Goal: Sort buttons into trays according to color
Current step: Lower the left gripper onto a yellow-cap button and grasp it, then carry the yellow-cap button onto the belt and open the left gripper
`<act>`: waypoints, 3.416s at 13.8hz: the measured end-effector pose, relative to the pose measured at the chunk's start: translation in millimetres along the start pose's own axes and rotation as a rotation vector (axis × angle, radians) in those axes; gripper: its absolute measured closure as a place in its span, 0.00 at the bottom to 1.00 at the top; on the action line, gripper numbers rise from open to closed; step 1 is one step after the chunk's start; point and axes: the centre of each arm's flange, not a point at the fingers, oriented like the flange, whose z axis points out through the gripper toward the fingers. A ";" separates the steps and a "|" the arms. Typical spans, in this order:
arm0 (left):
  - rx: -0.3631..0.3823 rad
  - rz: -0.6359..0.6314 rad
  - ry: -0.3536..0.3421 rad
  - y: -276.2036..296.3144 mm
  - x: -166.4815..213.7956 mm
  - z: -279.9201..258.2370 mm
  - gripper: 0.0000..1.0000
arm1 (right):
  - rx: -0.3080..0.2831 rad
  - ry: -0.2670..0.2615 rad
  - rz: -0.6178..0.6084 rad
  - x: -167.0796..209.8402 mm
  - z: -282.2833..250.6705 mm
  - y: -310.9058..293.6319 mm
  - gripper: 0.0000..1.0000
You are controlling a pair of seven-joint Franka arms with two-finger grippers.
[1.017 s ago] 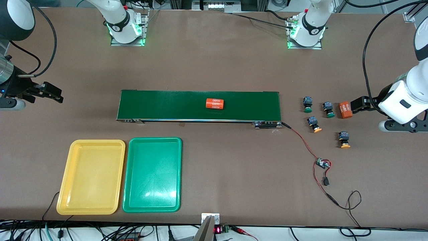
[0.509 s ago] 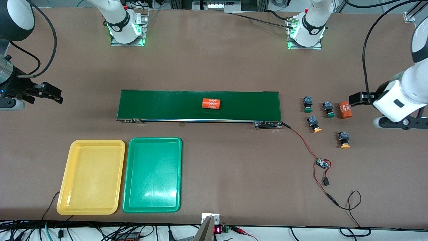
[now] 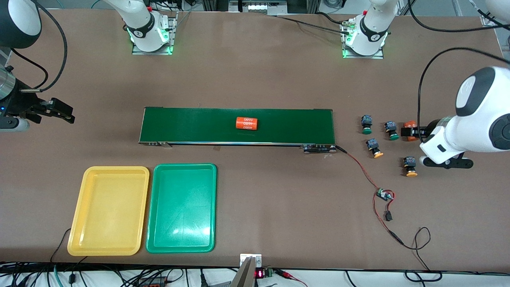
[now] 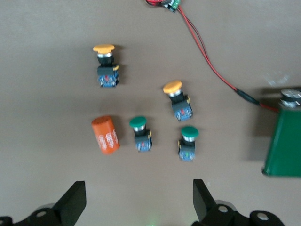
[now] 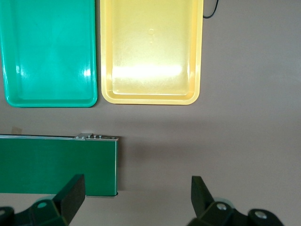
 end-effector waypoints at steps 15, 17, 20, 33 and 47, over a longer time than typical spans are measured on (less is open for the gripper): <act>-0.163 -0.135 0.136 34.3 16.6 217.5 0.16 | 0.001 -0.012 0.001 8.6 16.3 -1.7 0.00; -0.177 -0.157 0.120 42.1 17.8 227.2 0.26 | 0.002 -0.016 0.002 10.7 21.2 -2.4 0.00; -0.167 -0.158 0.126 50.8 18.5 226.3 0.52 | 0.002 -0.016 0.002 12.2 23.8 -2.6 0.00; -0.049 0.136 0.157 266.6 -42.7 95.8 0.59 | 0.002 -0.013 0.003 12.5 23.0 -2.1 0.00; -0.104 0.037 0.153 325.8 -42.9 98.6 0.00 | 0.001 -0.013 0.030 11.6 23.2 14.1 0.00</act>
